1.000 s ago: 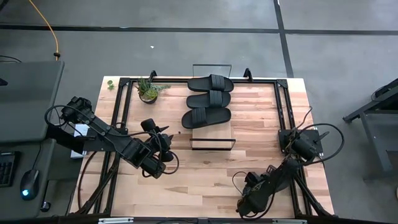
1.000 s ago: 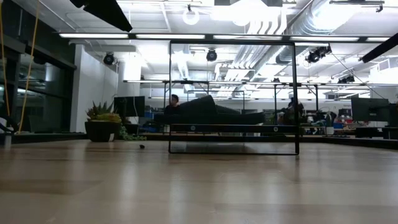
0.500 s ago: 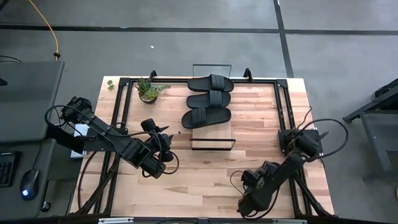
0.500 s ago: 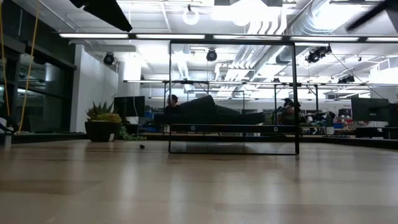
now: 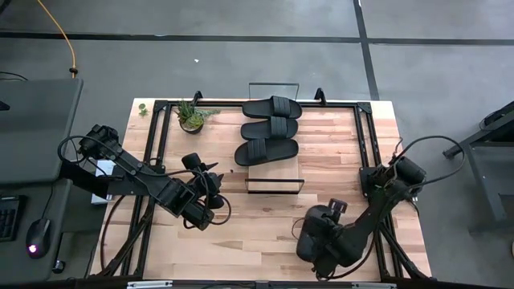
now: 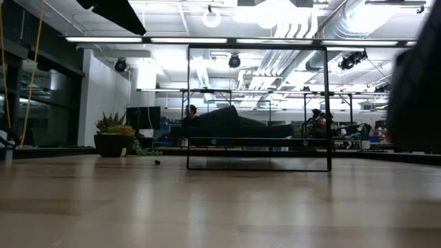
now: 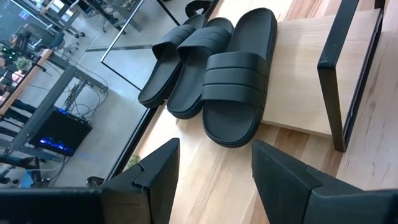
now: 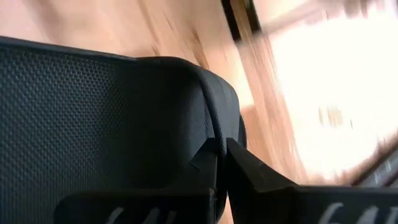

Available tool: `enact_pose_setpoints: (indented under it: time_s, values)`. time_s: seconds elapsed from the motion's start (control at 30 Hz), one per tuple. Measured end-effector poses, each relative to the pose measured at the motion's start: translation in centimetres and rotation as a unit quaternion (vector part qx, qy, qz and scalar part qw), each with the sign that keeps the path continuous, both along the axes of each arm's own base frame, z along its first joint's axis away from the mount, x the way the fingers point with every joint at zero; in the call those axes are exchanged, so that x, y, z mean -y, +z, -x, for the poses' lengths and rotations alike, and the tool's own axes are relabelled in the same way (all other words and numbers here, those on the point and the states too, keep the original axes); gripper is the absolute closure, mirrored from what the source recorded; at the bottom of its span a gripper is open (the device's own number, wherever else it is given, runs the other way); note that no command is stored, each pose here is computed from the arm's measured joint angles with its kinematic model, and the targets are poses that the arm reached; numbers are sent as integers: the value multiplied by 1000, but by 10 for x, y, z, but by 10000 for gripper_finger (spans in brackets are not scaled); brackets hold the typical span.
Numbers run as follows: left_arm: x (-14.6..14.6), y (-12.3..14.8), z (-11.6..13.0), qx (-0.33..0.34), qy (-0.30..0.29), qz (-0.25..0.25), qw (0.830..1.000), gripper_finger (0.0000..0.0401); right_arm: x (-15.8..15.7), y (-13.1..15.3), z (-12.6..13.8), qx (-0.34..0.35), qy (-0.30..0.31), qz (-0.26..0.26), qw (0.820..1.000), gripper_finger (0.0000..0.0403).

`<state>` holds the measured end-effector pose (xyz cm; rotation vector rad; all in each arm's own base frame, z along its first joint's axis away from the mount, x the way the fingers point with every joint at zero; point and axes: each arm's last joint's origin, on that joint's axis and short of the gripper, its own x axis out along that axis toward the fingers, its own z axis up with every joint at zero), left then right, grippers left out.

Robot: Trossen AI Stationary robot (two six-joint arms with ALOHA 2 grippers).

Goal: Pick and place slides into the shelf
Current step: Put the black slide on the shelf

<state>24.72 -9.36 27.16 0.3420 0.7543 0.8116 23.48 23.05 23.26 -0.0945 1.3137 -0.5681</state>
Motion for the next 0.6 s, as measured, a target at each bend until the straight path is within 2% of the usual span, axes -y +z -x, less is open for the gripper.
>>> enact_pose_setpoints:
  time_s: [0.13,0.3,0.6]
  values:
    - [0,0,0,-1,0,0,1000,217,-3,8,-4,37,77,5,996,403]
    - [0,0,0,-1,0,0,1000,217,-7,19,-11,109,149,25,983,403]
    - [0,0,0,-2,-1,3,1000,217,-11,48,-22,217,248,86,940,403]
